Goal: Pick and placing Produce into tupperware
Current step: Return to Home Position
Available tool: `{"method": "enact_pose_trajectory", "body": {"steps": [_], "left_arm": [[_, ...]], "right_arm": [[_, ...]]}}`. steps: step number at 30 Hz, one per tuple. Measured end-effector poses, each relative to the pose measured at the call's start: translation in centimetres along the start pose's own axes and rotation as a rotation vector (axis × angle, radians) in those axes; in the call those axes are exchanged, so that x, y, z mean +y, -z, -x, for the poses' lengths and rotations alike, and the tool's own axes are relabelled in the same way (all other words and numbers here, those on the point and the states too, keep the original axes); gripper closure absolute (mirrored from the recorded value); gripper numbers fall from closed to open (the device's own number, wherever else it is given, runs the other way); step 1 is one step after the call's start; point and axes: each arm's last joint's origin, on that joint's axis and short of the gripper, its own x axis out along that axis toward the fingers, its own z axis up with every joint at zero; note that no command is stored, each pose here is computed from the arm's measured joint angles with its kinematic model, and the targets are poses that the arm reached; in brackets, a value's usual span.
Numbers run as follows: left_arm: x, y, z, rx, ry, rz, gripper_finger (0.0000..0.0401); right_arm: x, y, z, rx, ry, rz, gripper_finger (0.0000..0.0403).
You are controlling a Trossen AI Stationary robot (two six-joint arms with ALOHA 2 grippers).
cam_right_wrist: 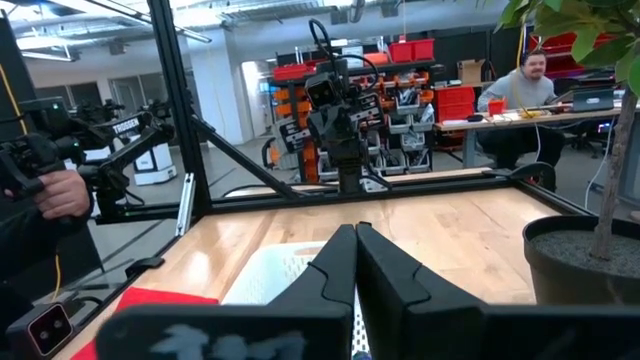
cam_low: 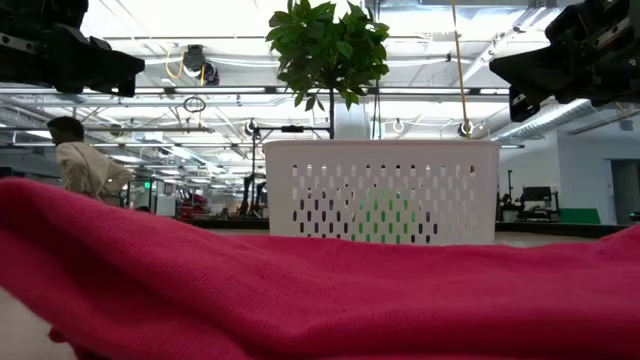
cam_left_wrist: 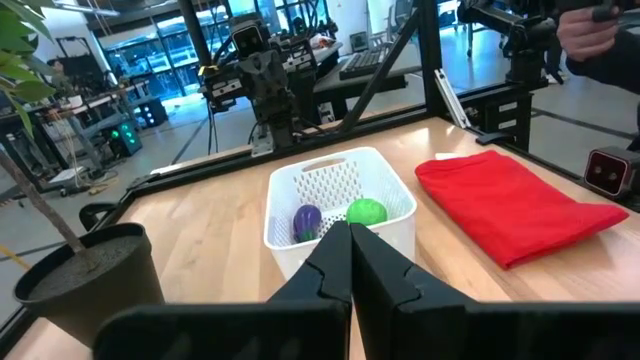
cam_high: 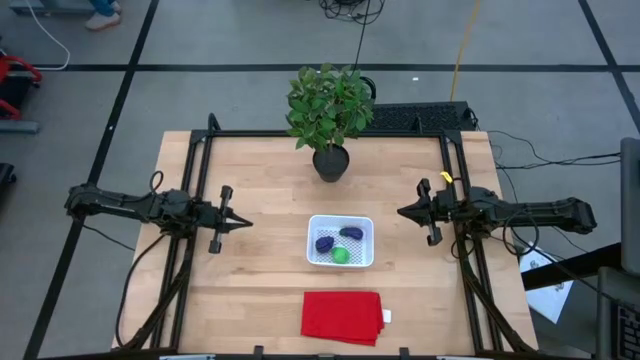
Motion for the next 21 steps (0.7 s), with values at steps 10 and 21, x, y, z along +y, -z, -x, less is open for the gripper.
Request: {"method": "enact_pose_trajectory", "body": {"steps": [10, 21], "left_arm": [[0.0, 0.01, 0.0, 0.001, 0.0, 0.02, 0.0401], [-0.03, 0.12, 0.0, 0.012, 0.003, 0.039, 0.0401]], "right_arm": [[0.0, -0.01, 0.0, -0.001, 0.0, 0.0, 0.0403], [0.0, 0.0, 0.0, 0.0, -0.001, 0.01, 0.0403]]}}
